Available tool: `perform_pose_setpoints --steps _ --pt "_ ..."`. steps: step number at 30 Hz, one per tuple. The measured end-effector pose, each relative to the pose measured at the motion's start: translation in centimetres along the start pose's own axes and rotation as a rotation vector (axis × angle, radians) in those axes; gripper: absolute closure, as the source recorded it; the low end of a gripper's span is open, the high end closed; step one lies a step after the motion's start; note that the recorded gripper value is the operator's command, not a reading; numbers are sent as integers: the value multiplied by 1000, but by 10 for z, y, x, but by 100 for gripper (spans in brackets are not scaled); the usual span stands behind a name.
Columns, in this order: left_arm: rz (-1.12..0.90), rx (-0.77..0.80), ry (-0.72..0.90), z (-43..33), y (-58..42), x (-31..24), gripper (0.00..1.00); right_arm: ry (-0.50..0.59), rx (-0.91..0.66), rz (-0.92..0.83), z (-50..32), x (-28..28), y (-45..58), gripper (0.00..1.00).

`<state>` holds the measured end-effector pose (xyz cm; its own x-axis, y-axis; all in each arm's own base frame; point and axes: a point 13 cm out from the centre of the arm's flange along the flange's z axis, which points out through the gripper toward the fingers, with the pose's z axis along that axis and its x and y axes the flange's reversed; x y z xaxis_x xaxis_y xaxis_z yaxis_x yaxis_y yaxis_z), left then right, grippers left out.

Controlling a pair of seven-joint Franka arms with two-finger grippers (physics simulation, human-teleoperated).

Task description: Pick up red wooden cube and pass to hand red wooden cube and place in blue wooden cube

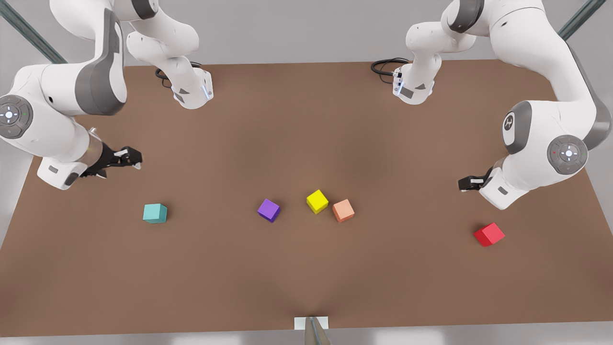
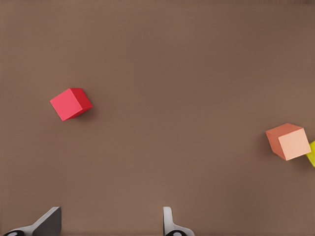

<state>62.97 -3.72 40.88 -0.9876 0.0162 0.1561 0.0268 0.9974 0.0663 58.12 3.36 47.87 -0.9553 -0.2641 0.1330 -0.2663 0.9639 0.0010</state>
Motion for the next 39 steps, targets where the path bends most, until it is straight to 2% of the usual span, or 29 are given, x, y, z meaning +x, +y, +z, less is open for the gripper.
perform_pose_setpoints --steps 4,9,14,20,26,39 --pt "-9 -1 22 20 2 -11 0 -7 2 -2 0 -1 -4 0" --pt "-116 -24 60 151 60 -90 0 -4 6 -6 6 -4 -8 0" --pt "-99 -13 18 220 88 -117 0 -2 7 -13 10 -6 -9 0" --pt "-126 35 -44 239 163 -123 0 3 8 -20 15 -9 -9 0" --pt "-103 54 -51 263 172 -123 0 4 8 -25 16 -9 -9 0" --pt "-316 51 -53 306 191 -113 0 15 6 -34 22 -9 -8 0"
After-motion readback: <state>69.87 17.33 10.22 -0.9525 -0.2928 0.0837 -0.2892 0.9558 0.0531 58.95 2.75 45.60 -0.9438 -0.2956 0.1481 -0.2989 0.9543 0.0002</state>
